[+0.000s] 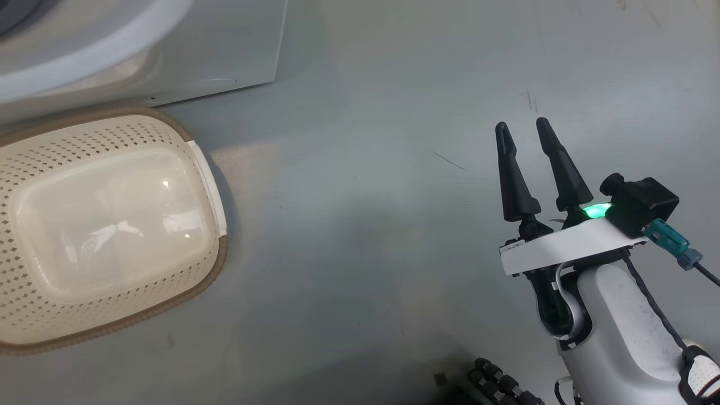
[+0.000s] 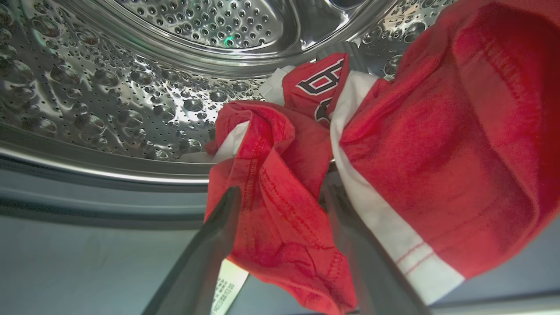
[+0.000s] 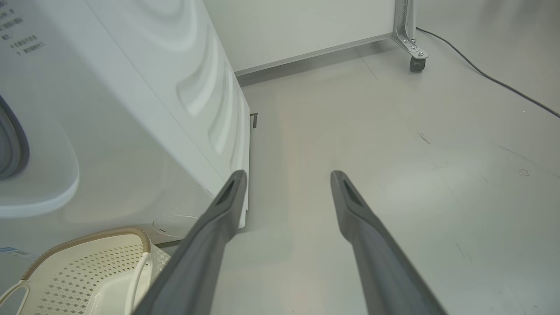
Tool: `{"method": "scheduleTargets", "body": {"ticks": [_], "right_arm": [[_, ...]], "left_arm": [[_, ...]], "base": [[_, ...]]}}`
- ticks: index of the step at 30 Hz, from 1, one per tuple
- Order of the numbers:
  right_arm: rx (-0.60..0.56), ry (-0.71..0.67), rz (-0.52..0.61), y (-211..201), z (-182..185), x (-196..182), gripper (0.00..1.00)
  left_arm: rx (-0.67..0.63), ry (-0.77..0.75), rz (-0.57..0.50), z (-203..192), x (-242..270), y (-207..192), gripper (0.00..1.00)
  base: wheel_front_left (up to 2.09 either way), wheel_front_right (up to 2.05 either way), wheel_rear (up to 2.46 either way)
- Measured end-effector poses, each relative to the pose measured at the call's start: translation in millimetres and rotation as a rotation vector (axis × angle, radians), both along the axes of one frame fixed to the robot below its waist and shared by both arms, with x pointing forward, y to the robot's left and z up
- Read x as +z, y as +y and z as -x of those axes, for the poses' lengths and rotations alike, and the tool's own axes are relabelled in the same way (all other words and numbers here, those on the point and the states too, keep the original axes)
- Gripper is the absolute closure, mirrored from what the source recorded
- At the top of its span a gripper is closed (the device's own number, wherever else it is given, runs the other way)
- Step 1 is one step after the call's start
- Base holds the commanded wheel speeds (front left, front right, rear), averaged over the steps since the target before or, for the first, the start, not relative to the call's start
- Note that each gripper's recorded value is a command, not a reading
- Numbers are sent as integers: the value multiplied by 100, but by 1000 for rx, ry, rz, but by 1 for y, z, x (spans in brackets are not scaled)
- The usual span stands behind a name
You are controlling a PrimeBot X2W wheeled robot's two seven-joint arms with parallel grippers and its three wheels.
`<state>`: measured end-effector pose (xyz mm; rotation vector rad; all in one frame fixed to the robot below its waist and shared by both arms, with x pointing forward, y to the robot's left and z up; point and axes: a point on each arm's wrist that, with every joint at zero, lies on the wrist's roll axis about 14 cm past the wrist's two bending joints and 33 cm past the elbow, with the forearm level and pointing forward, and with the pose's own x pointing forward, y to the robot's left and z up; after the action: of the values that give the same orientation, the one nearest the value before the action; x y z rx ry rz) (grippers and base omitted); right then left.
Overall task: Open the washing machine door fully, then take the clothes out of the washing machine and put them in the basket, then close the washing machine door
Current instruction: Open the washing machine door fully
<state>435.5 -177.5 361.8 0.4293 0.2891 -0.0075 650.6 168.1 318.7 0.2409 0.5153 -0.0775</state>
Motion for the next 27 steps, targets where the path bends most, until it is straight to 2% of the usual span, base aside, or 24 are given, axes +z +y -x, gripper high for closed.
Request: {"method": "scheduleTargets", "body": {"ticks": [22, 23, 24, 25, 27], "right_arm": [[-13, 8, 18, -6, -3, -6, 0], [-13, 6, 17, -6, -4, -6, 0], [-15, 5, 17, -6, -5, -6, 0], [-16, 4, 17, -6, -5, -5, 0], [-20, 4, 17, -7, -5, -6, 0]], "left_arm": [[9, 88, -56, -14, -24, 2, 0], [11, 90, -54, -14, -24, 2, 27], [12, 90, -51, -15, -24, 2, 94], [12, 92, -47, -15, -25, 0, 100], [13, 99, -38, -14, -27, -2, 100]], "base": [[0, 0, 0], [0, 0, 0], [0, 0, 0], [0, 0, 0], [0, 0, 0]]}}
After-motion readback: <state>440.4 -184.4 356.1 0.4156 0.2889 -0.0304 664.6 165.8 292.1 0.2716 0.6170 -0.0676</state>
